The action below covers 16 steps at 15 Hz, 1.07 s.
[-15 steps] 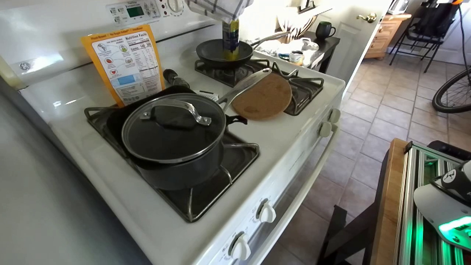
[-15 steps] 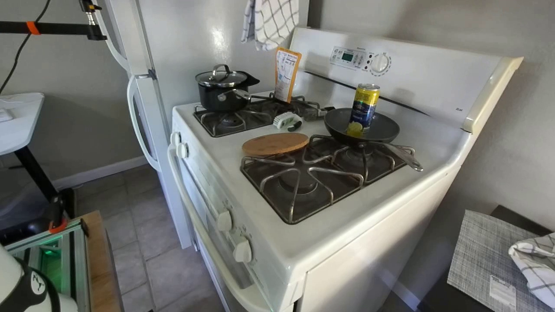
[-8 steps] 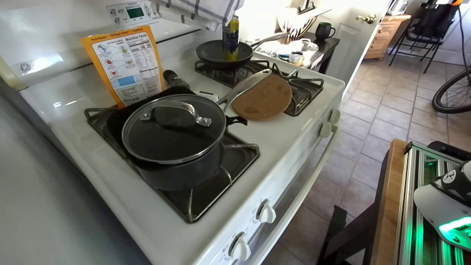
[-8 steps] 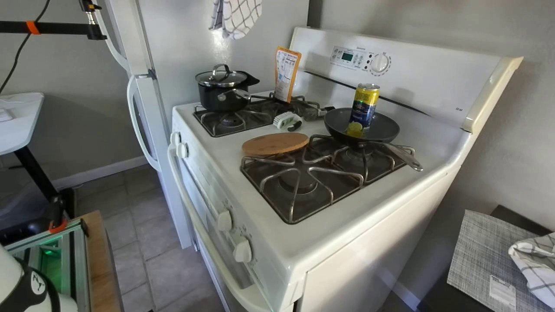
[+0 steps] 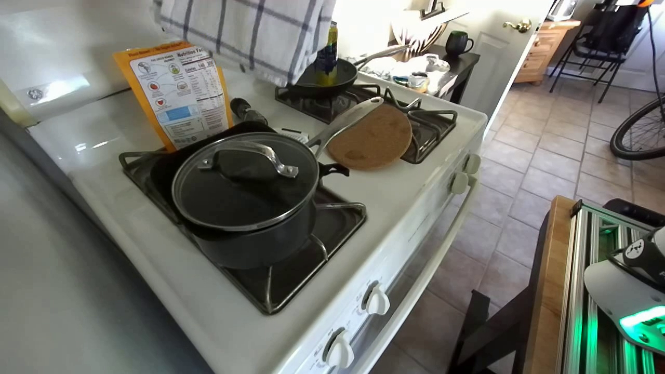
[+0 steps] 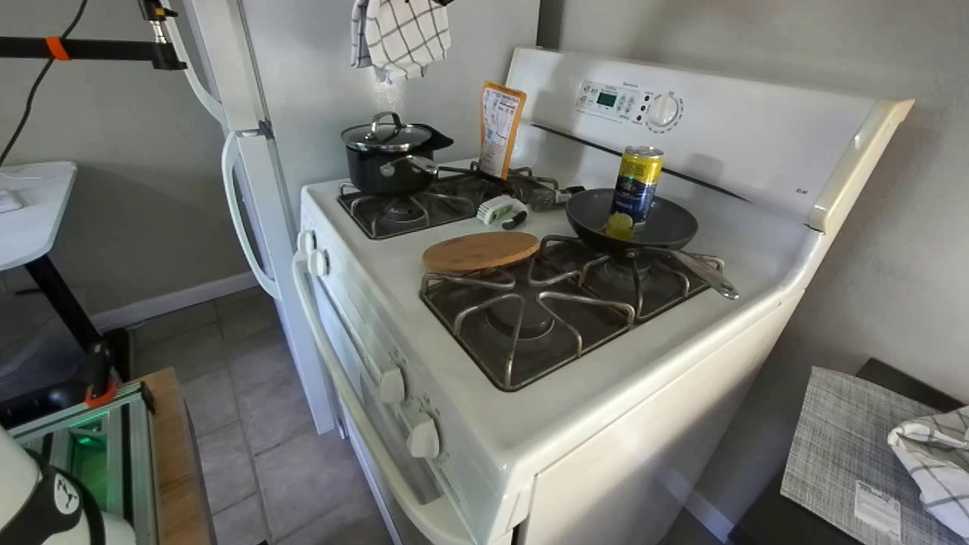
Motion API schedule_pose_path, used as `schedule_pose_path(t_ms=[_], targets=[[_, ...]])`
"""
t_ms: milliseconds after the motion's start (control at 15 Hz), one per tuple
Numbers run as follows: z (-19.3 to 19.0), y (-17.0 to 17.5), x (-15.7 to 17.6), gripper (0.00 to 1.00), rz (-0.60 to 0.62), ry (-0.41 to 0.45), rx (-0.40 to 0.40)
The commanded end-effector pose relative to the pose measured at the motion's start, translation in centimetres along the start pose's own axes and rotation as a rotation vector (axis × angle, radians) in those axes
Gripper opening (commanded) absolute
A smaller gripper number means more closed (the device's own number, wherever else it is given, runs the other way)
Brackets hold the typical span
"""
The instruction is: Put the white towel on top of the pot
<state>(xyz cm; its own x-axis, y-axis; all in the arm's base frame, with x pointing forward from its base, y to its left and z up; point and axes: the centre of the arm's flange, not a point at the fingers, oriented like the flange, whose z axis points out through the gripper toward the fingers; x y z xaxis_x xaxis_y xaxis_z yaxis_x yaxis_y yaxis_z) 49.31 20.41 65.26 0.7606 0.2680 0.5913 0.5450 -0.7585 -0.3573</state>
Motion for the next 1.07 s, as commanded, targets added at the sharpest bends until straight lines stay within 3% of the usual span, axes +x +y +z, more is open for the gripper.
schedule_pose_path(t_ms=[0, 333, 733, 1000], targets=[[4.2, -2.8, 2.4, 0.02, 0.005, -0.027, 0.110], [8.4, -5.9, 2.3, 0.01, 0.000, -0.105, 0.175], [12.1, -4.3, -0.7, 0.01, 0.084, -0.266, 0.205], [13.2, -1.2, -1.7, 0.01, 0.157, -0.311, 0.180]])
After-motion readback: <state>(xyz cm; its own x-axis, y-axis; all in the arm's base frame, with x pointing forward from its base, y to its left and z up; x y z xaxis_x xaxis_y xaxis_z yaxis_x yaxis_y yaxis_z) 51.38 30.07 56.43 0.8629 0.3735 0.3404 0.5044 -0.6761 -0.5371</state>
